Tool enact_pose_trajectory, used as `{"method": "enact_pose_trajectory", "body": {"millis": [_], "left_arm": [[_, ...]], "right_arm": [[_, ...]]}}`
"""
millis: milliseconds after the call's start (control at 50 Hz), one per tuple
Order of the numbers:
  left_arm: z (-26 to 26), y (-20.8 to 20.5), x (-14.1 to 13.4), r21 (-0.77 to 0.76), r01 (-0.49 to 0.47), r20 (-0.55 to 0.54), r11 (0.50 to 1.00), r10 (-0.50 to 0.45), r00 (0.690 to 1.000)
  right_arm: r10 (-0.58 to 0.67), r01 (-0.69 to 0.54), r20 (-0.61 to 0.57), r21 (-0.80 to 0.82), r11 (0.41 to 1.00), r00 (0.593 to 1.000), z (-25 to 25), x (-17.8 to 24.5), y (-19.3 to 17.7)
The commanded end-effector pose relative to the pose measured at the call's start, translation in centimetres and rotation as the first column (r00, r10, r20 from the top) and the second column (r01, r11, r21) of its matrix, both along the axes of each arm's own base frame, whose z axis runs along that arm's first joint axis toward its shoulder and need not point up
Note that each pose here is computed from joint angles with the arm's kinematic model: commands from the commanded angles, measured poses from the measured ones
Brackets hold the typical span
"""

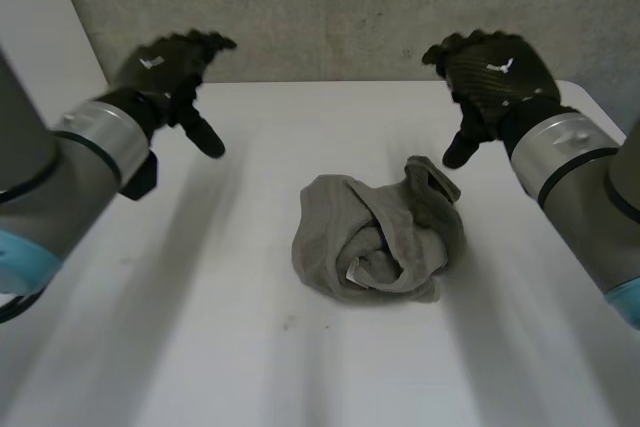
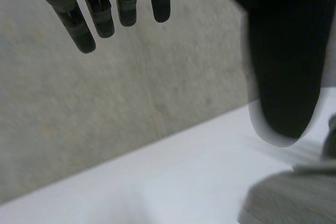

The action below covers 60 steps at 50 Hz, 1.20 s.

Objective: Fold the towel.

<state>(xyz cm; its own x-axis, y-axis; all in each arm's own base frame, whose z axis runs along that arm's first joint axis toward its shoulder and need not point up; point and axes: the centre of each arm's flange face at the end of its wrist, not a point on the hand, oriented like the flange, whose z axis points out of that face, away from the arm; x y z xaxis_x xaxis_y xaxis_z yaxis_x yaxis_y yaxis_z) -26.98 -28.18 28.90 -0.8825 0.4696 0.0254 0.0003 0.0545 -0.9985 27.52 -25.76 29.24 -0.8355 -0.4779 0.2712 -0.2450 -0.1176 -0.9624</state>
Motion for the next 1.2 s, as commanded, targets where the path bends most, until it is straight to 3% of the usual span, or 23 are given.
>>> {"method": "enact_pose_trajectory", "body": {"millis": [20,180,360,480,600,760,940,1000,1080,1100,1120,1160,1180,1200], "left_arm": [[-6.6,-2.3,-3.5,0.143,0.113,0.033,0.983,-0.119,0.992],[-12.7,-2.9,-6.9,0.242,0.21,0.048,0.947,-0.228,0.972],[-16.0,-2.4,-9.1,0.277,0.254,0.063,0.927,-0.281,0.958],[-15.6,-2.4,-10.0,0.247,0.274,0.057,0.929,-0.296,0.954],[-14.7,-2.5,-10.8,0.21,0.293,0.049,0.933,-0.309,0.95],[-16.3,-2.4,-12.0,0.216,0.33,0.048,0.919,-0.347,0.937],[-16.3,-2.2,-12.7,0.199,0.333,0.054,0.922,-0.35,0.935],[-14.6,-3.0,-12.8,0.126,0.3,0.082,0.945,-0.312,0.947],[-9.8,-5.8,-12.8,-0.127,0.205,0.151,0.971,-0.185,0.971],[-7.3,-6.9,-12.4,-0.232,0.159,0.156,0.96,-0.125,0.98],[-7.3,-6.9,-12.4,-0.233,0.159,0.156,0.959,-0.124,0.98],[-1.2,-8.7,-10.7,-0.426,0.057,0.106,0.903,-0.012,0.994],[-1.2,-8.7,-10.7,-0.426,0.056,0.105,0.903,-0.012,0.994],[1.6,-8.7,-10.0,-0.498,0.021,0.066,0.867,0.014,0.998]], "right_arm": [[0.047,-0.055,0.047,0.2,0.978,0.998,-2.5,2.2,1.2],[0.002,-0.047,0.116,0.388,0.92,0.993,-7.8,3.3,0.1],[-0.052,0.021,0.065,0.406,0.914,0.997,-12.0,3.7,-1.2],[-0.05,0.011,0.107,0.33,0.944,0.993,-11.3,3.8,-1.9],[0.014,-0.049,0.196,0.175,0.983,0.98,-6.9,3.0,-0.4],[0.111,-0.13,0.123,0.155,0.979,0.986,-6.5,2.1,2.6],[0.023,-0.032,0.069,0.133,0.991,0.997,-6.7,-0.6,0.0],[0.017,-0.023,0.061,0.093,0.995,0.998,-6.0,-0.8,-0.8],[0.0,0.003,0.048,-0.063,0.998,0.999,-3.0,-0.4,-3.4],[-0.001,0.011,0.064,-0.144,0.989,0.998,-1.4,-0.2,-4.6],[-0.001,0.011,0.064,-0.145,0.989,0.998,-1.3,-0.1,-4.6],[-0.012,0.052,0.121,-0.333,0.942,0.993,2.7,-0.3,-6.8],[-0.012,0.052,0.121,-0.334,0.941,0.993,2.7,-0.3,-6.9],[-0.005,0.073,0.162,-0.414,0.908,0.987,4.6,-0.5,-7.5]]}}
